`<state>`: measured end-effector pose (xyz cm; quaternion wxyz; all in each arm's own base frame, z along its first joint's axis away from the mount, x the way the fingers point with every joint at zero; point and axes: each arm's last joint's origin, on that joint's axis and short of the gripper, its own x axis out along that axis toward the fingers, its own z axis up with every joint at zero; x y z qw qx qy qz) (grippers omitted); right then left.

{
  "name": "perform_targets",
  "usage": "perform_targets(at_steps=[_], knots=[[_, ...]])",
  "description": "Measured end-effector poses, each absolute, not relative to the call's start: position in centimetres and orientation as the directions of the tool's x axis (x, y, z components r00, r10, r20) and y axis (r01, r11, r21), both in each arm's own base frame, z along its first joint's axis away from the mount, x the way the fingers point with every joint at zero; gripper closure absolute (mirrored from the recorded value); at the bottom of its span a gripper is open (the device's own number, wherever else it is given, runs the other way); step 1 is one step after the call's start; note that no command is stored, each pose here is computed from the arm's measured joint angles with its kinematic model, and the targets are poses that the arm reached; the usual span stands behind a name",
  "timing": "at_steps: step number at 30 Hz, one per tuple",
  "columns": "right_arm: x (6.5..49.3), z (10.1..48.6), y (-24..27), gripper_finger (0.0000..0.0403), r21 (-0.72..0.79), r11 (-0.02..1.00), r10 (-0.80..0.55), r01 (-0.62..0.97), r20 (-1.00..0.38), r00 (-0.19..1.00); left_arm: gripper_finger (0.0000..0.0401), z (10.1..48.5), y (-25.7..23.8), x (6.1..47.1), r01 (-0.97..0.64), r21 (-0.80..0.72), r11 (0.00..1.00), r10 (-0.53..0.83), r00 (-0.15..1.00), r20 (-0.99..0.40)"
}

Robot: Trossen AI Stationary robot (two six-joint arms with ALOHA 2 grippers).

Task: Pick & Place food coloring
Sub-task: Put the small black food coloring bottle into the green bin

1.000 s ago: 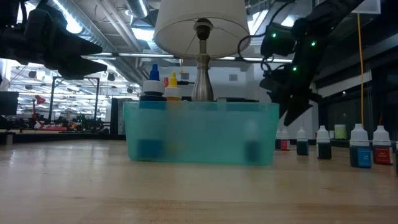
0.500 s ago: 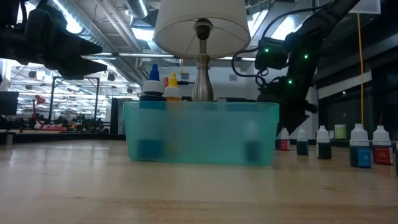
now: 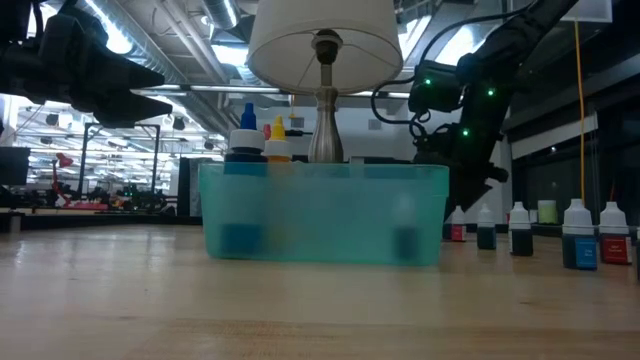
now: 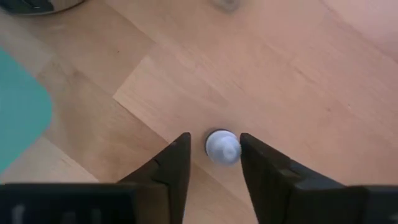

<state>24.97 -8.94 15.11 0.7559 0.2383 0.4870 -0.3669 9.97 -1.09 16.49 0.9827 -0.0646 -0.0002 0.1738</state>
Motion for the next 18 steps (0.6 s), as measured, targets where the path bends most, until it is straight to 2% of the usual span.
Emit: perform_targets(at_steps=[10, 14, 18], knots=[[24.9, 15.6, -8.6, 0.0346, 0.004, 0.625, -0.33, 0.781, -0.905, 0.269, 0.0001, 16.5, -1.1, 10.0, -0.341, -0.127, 0.931, 0.341, 0.94, -0.022], [24.7, 16.3, -8.0, 0.0346, 0.002, 0.641, -0.328, 0.767, -0.903, 0.276, 0.0001, 16.5, -1.1, 10.0, -0.341, -0.127, 0.931, 0.341, 0.94, -0.022], [24.1, 17.3, -7.4, 0.0328, -0.022, 0.651, -0.322, 0.759, -0.913, 0.25, 0.0001, 16.5, -1.1, 10.0, -0.342, -0.127, 0.931, 0.342, 0.94, -0.022]])
